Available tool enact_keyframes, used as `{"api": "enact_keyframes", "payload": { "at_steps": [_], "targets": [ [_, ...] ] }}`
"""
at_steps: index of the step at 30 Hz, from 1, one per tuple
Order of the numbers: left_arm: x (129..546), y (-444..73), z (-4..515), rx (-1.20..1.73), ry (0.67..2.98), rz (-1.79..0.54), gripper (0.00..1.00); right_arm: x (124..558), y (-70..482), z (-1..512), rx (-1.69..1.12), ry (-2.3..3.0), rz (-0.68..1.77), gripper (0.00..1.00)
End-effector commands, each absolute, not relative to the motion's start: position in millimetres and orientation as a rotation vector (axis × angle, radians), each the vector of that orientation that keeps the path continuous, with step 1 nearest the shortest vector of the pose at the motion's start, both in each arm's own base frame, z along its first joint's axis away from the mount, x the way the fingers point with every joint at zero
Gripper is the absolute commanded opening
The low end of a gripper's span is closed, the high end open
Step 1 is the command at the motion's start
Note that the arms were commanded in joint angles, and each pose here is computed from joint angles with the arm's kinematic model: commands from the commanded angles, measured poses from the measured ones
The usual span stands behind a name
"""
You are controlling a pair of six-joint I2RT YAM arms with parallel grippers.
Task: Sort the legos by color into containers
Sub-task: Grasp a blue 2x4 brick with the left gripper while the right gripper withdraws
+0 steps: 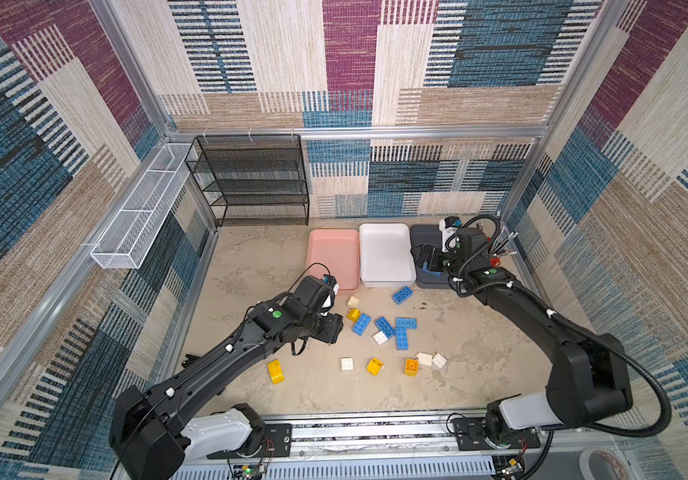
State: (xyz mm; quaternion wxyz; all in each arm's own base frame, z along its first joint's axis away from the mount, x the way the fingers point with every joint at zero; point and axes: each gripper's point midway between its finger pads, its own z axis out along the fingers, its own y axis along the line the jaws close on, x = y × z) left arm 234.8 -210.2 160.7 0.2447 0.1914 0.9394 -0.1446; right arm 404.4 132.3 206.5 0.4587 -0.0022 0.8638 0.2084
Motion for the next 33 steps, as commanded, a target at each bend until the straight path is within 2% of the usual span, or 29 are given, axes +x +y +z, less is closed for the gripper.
{"api": "enact_keyframes", "payload": {
  "at_steps": [1, 8, 10, 14, 18, 33],
  "targets": [
    [236, -217, 151, 0.51, 2.578, -0.373, 0.57, 376, 158, 215, -0.075, 2.028, 0.688, 0.98],
    [237, -236, 124, 0.516, 2.599, -0.377, 0.56, 322, 163, 201, -0.125, 1.898, 0.819, 0.99],
    [239, -242, 117, 0.529, 2.603, -0.388, 0.58, 318, 160, 195, -0.124, 1.893, 0.807, 0.99],
    [244, -252, 106, 0.573, 2.611, -0.381, 0.7, 315, 158, 194, -0.104, 1.881, 0.82, 0.99],
    [254, -260, 96, 0.611, 2.61, -0.353, 0.73, 308, 153, 203, -0.076, 1.816, 0.833, 0.99],
    [280, -287, 48, 0.693, 2.692, -0.257, 0.63, 290, 135, 225, -0.005, 1.683, 0.827, 0.99]
  ]
}}
